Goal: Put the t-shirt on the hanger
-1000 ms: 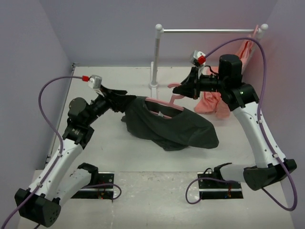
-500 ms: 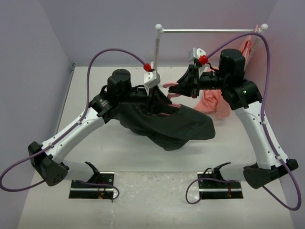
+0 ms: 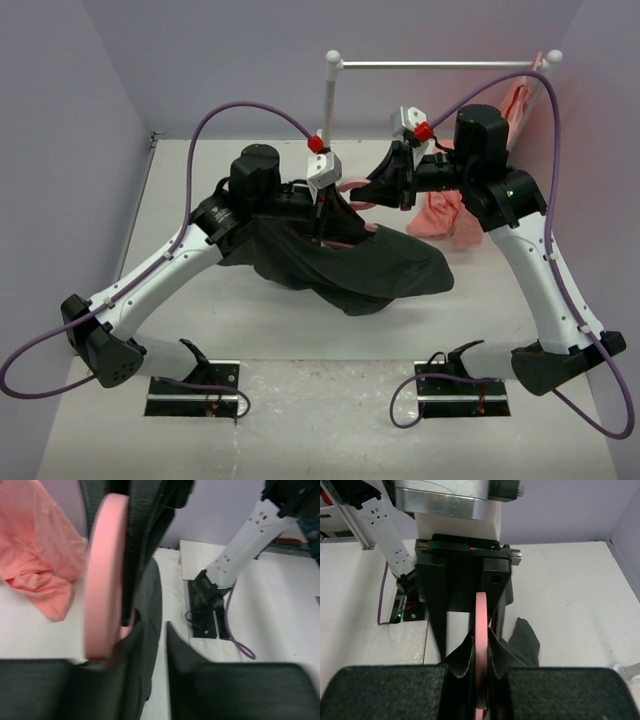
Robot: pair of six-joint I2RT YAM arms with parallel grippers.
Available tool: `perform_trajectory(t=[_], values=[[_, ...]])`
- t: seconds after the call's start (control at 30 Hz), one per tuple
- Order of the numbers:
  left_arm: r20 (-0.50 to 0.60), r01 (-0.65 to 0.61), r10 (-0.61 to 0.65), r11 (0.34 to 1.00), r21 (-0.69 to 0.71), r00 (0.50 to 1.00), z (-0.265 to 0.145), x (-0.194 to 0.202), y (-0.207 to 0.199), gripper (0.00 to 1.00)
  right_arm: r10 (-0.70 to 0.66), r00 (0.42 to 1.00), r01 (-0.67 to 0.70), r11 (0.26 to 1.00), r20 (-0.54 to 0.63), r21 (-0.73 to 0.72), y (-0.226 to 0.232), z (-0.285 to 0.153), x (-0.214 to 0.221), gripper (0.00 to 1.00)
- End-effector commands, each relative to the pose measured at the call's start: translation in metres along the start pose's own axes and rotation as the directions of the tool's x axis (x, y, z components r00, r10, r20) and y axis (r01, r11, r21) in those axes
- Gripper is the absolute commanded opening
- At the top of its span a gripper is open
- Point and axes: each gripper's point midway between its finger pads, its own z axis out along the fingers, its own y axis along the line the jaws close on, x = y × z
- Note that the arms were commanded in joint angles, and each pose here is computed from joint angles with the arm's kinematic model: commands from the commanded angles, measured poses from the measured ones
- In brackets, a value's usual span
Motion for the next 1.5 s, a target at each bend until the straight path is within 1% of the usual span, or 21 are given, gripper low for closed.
perform_trajectory(t=[0.0,0.07,0.13,0.23,0.27,0.3,0.33,0.4,0.5,0.6,0.8,0.87,1.0,1.07,1.13,1.3,1.33,1.37,1.4,1.43,1.47], values=[[0.023,-0.053,0.054,0.997,-0.060,0.998,0.001,-0.010,0.015,0.00,-0.042,0.998,0.046,0.993,0.040,-0.106,0.030,-0.003,-0.010,0.00],[0.028,-0.042,0.044,0.998,-0.052,0.999,0.003,-0.008,0.015,0.00,-0.043,0.998,0.047,0.992,0.044,-0.116,0.033,-0.004,-0.010,0.00],[0.038,-0.043,0.047,0.995,-0.088,0.998,0.002,-0.009,0.021,0.00,-0.044,0.998,0.050,0.989,0.048,-0.140,0.038,-0.005,-0.010,0.00],[0.020,-0.050,0.053,0.989,-0.139,0.998,-0.005,-0.008,0.029,0.00,-0.051,0.998,0.053,0.997,0.028,-0.064,0.028,-0.006,-0.006,0.00],[0.010,-0.054,0.056,0.985,-0.167,0.998,-0.011,-0.007,0.030,0.08,-0.058,0.998,0.058,0.998,0.020,-0.027,0.025,-0.008,-0.005,0.00],[0.007,-0.062,0.064,0.981,-0.184,0.998,-0.014,-0.008,0.030,0.09,-0.062,0.998,0.062,0.998,0.021,-0.022,0.025,-0.009,-0.006,0.00],[0.003,-0.078,0.080,0.976,-0.203,0.997,-0.021,-0.010,0.027,0.19,-0.061,0.998,0.061,0.998,0.019,-0.011,0.024,-0.010,-0.005,0.00],[-0.002,-0.096,0.098,0.966,-0.241,0.995,-0.032,-0.012,0.025,0.35,-0.059,0.998,0.059,0.998,0.020,-0.002,0.024,-0.011,-0.007,0.00],[-0.010,-0.131,0.135,0.940,-0.315,0.991,-0.048,-0.016,0.027,0.52,-0.049,0.998,0.050,0.999,0.025,-0.012,0.025,-0.010,-0.009,0.00],[-0.001,-0.141,0.148,0.938,-0.316,0.989,-0.051,-0.020,0.025,0.56,-0.044,0.998,0.046,0.997,0.044,-0.054,0.032,-0.009,-0.013,0.00],[-0.004,-0.122,0.127,0.950,-0.289,0.992,-0.041,-0.019,0.030,0.70,-0.023,0.998,0.030,0.992,0.060,-0.119,0.041,-0.008,-0.017,0.00],[0.006,-0.119,0.124,0.968,-0.219,0.992,-0.033,-0.017,0.022,0.69,-0.016,0.998,0.023,0.993,0.062,-0.117,0.040,-0.008,-0.018,0.00],[0.060,-0.093,0.092,0.996,0.007,0.994,-0.018,-0.013,-0.008,0.67,-0.014,0.997,0.022,0.994,0.076,-0.105,0.037,-0.007,-0.024,0.00],[0.082,-0.091,0.086,0.995,0.053,0.993,-0.016,-0.013,-0.015,0.67,-0.012,0.997,0.021,0.994,0.081,-0.111,0.037,-0.007,-0.025,0.00],[0.097,-0.095,0.088,0.993,0.072,0.991,-0.014,-0.014,-0.017,0.67,-0.012,0.997,0.021,0.994,0.080,-0.109,0.037,-0.007,-0.025,0.00],[0.101,-0.076,0.079,0.997,-0.028,0.992,-0.016,-0.019,0.000,0.67,-0.008,0.998,0.012,0.997,0.059,-0.073,0.032,-0.007,-0.016,0.00],[0.108,-0.074,0.077,0.997,-0.039,0.991,-0.017,-0.022,0.002,0.63,-0.004,0.998,0.008,0.997,0.060,-0.076,0.032,-0.006,-0.015,0.00],[0.115,-0.071,0.075,0.997,-0.041,0.991,-0.016,-0.024,0.002,0.54,0.001,0.998,0.005,0.996,0.065,-0.089,0.034,-0.006,-0.015,0.00],[0.121,-0.078,0.082,0.996,-0.040,0.989,-0.016,-0.026,0.002,0.54,0.000,0.997,0.007,0.995,0.073,-0.102,0.036,-0.006,-0.018,0.00],[0.144,-0.082,0.087,0.996,-0.039,0.986,-0.015,-0.031,0.003,0.42,0.009,0.996,0.000,0.994,0.083,-0.112,0.037,-0.005,-0.020,0.00],[0.145,-0.067,0.072,0.997,-0.035,0.987,-0.014,-0.031,0.003,0.37,0.003,0.996,0.008,0.993,0.090,-0.121,0.037,-0.003,-0.021,0.00]])
